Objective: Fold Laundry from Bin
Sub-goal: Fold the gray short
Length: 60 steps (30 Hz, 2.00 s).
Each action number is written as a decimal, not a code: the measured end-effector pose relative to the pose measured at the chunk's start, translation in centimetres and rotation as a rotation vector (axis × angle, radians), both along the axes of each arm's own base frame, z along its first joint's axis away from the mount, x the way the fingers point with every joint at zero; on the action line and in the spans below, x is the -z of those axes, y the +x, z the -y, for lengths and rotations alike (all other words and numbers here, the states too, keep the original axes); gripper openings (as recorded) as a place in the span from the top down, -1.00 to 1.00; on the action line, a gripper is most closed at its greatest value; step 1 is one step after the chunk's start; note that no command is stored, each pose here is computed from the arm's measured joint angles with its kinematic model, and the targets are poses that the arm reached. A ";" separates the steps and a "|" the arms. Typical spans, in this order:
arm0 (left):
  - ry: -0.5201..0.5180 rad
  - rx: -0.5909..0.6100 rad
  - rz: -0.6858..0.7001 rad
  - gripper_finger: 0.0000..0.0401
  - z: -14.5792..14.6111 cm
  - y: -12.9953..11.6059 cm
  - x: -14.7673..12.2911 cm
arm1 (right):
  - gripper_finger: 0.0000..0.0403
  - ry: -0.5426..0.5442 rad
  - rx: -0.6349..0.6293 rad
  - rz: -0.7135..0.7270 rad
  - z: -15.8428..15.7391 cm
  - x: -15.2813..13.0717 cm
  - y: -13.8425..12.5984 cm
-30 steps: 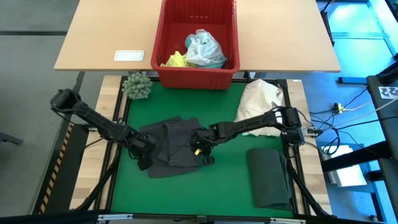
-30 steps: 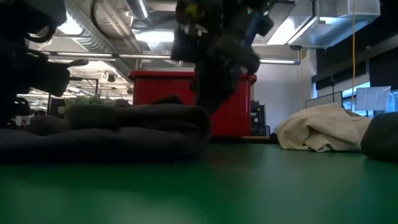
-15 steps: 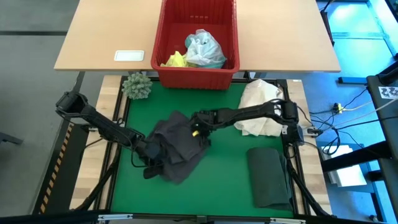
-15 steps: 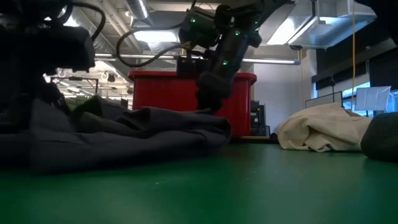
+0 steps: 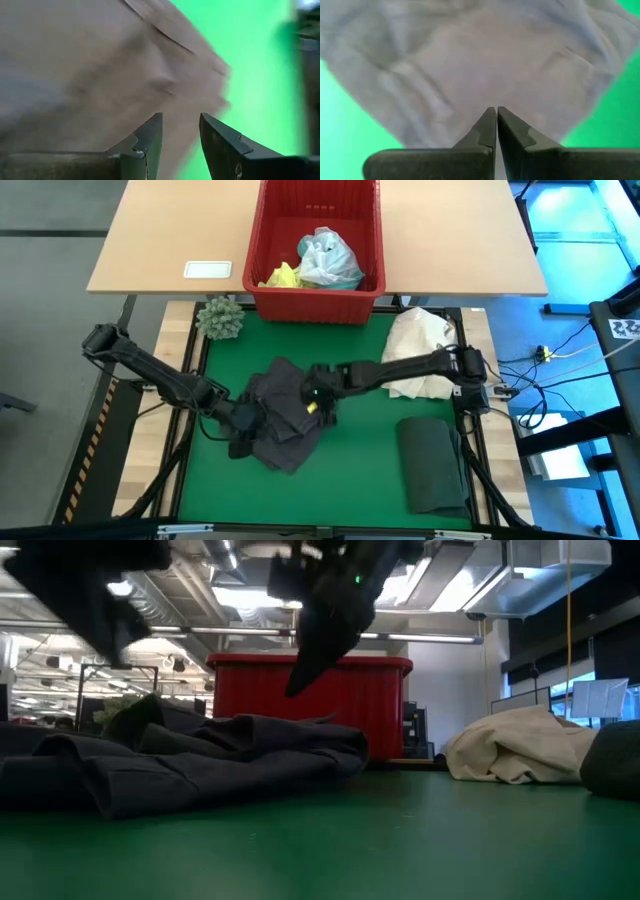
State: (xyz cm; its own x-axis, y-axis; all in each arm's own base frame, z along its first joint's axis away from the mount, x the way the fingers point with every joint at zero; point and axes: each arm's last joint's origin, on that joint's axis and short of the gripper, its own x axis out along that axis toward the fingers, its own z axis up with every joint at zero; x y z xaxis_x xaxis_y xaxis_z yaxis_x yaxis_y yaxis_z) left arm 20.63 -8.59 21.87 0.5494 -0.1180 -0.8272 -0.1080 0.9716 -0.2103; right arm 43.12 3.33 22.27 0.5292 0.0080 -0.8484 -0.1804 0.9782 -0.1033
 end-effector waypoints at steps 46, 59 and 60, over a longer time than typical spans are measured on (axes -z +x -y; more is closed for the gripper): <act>0.954 0.615 -0.227 -0.20 -0.9 3.1 5.9 | 0.92 0.064 0.029 0.232 -2.8 -2.5 -7.4; 1.015 0.705 -0.301 -0.18 -1.1 4.5 8.7 | 0.92 0.120 0.082 0.243 -2.5 0.4 -9.0; 1.029 0.695 -0.302 -0.16 -1.1 4.6 8.9 | 0.92 0.121 0.082 0.246 -2.5 0.4 -9.0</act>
State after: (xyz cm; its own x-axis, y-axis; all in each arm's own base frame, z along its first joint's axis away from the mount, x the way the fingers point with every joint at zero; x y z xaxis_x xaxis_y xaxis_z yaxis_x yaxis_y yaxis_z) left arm 25.25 -7.51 13.01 0.4048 0.4628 -0.7887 0.5747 0.5421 0.6130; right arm 34.10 5.84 21.91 0.7221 0.0497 -0.6900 -0.0839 0.9963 -0.0160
